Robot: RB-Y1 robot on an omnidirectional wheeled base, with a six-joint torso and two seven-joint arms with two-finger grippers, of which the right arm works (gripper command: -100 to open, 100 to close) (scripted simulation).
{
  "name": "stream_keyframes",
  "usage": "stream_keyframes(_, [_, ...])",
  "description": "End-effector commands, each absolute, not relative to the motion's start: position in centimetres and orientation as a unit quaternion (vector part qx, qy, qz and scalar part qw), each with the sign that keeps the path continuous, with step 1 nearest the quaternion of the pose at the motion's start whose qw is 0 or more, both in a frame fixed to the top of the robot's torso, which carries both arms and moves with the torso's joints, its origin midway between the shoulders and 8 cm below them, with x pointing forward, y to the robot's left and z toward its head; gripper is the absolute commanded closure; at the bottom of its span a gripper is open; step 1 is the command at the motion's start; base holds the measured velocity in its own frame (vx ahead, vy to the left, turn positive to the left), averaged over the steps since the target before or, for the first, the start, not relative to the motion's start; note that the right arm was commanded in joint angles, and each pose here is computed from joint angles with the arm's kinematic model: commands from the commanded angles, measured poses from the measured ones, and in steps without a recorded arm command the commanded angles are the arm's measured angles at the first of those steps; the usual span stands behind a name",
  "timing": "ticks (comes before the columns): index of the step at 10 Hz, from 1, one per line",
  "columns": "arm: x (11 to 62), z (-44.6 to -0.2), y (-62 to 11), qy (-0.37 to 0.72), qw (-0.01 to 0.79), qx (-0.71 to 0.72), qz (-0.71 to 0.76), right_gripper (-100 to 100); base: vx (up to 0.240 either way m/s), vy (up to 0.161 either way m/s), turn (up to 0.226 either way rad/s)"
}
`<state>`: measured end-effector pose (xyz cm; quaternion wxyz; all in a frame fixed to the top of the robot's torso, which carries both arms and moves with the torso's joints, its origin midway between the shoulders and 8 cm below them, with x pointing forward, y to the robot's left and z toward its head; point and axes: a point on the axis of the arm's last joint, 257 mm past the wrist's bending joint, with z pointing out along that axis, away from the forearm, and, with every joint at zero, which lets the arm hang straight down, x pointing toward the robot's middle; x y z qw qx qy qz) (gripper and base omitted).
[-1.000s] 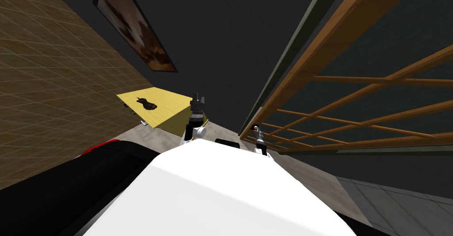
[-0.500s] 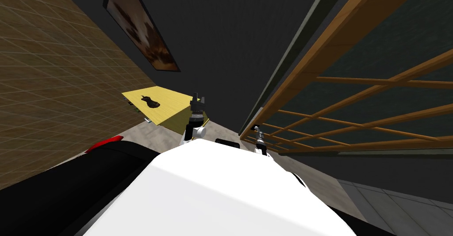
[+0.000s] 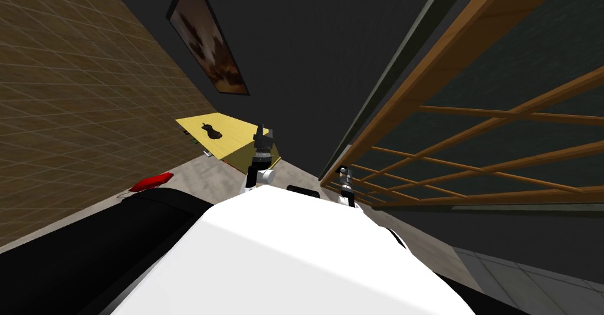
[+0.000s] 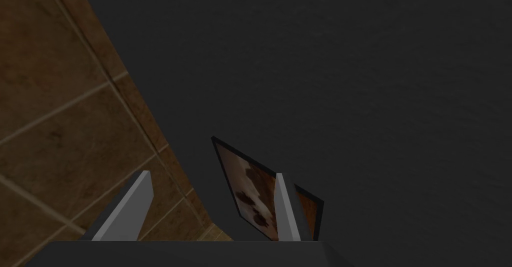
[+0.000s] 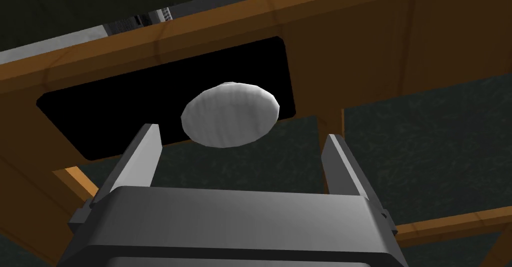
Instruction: Pull the door open
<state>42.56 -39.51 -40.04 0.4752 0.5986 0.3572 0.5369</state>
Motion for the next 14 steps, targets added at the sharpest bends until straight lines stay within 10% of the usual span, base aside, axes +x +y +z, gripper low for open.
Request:
stream_keyframes(1, [42.7, -40.2, -39.1, 0.334, 0.457, 0.613, 0.551, -100, -0.094, 0.025, 0.089])
stream_keyframes(14, [43.8, -39.9, -39.1, 0.173, 0.357, 0.675, 0.622, -100, -0.063, -0.021, 0.065])
